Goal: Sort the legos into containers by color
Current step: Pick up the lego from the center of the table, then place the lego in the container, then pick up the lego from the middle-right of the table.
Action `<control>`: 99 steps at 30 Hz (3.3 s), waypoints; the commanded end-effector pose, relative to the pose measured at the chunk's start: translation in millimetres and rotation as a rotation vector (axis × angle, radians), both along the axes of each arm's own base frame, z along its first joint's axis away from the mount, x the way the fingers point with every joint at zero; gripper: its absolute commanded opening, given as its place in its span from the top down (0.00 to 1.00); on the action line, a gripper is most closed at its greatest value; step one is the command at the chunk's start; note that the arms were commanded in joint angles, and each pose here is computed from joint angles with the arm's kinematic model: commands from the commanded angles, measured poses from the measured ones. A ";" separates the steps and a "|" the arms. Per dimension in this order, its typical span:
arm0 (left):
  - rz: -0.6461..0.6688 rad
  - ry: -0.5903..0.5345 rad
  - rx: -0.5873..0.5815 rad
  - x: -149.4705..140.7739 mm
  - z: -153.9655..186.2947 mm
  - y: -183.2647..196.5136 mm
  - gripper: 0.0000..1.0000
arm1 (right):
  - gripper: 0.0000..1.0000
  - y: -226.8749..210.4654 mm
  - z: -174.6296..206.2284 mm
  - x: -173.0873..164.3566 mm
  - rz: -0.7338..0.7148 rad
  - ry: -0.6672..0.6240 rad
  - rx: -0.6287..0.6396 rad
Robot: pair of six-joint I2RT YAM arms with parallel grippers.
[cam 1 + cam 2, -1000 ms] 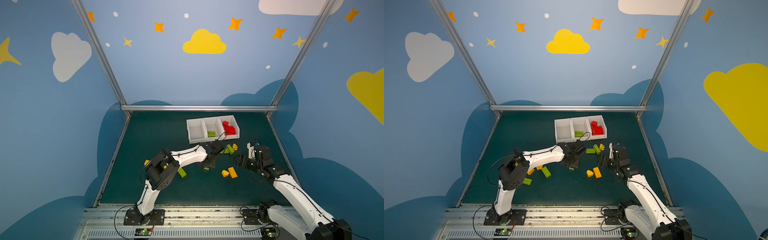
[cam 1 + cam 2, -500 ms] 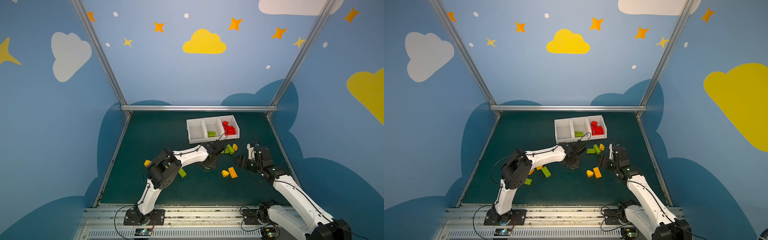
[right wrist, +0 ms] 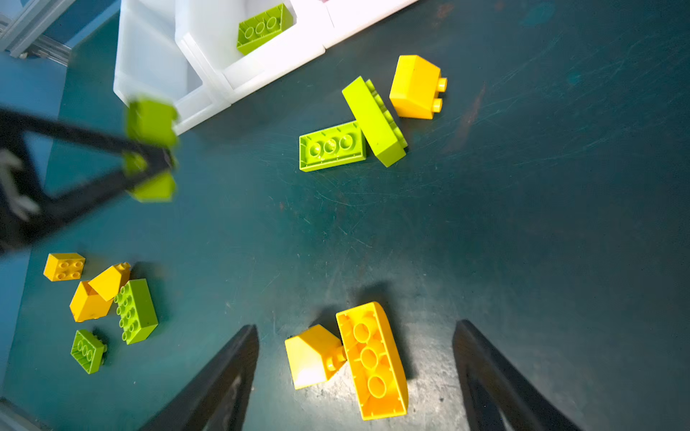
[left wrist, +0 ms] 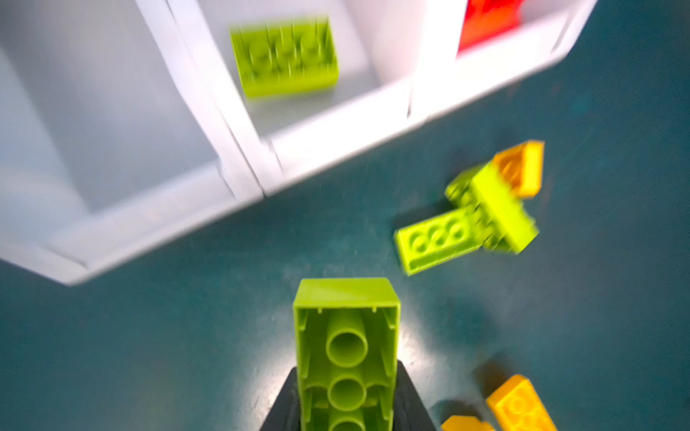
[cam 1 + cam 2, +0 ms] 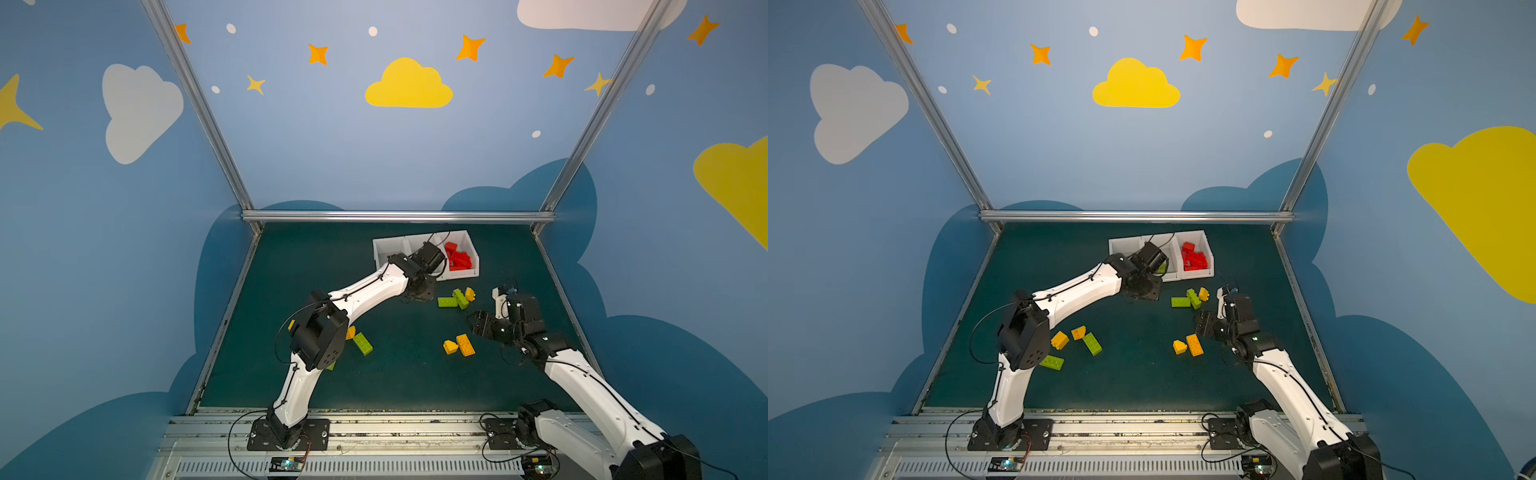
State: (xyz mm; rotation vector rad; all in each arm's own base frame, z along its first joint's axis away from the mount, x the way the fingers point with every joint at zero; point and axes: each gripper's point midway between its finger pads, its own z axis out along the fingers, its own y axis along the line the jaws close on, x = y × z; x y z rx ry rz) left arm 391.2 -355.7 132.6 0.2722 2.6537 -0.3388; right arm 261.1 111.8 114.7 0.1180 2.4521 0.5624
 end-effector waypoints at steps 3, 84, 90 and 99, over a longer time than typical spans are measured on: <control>-0.009 -0.018 -0.018 38.4 10.9 0.1 0.72 | 0.20 4.0 -1.3 -0.1 0.032 -0.003 0.003; 0.165 -0.009 -0.237 -118.0 -5.6 117.6 0.36 | 0.60 18.7 -75.8 130.3 -0.006 0.301 -0.236; 0.166 0.000 -0.229 -120.2 -9.5 119.6 0.36 | 0.70 22.6 -79.9 130.6 0.006 0.310 -0.234; 0.171 0.006 -0.231 -122.1 -12.7 120.5 0.36 | 0.83 27.9 -69.4 124.3 0.025 0.295 -0.243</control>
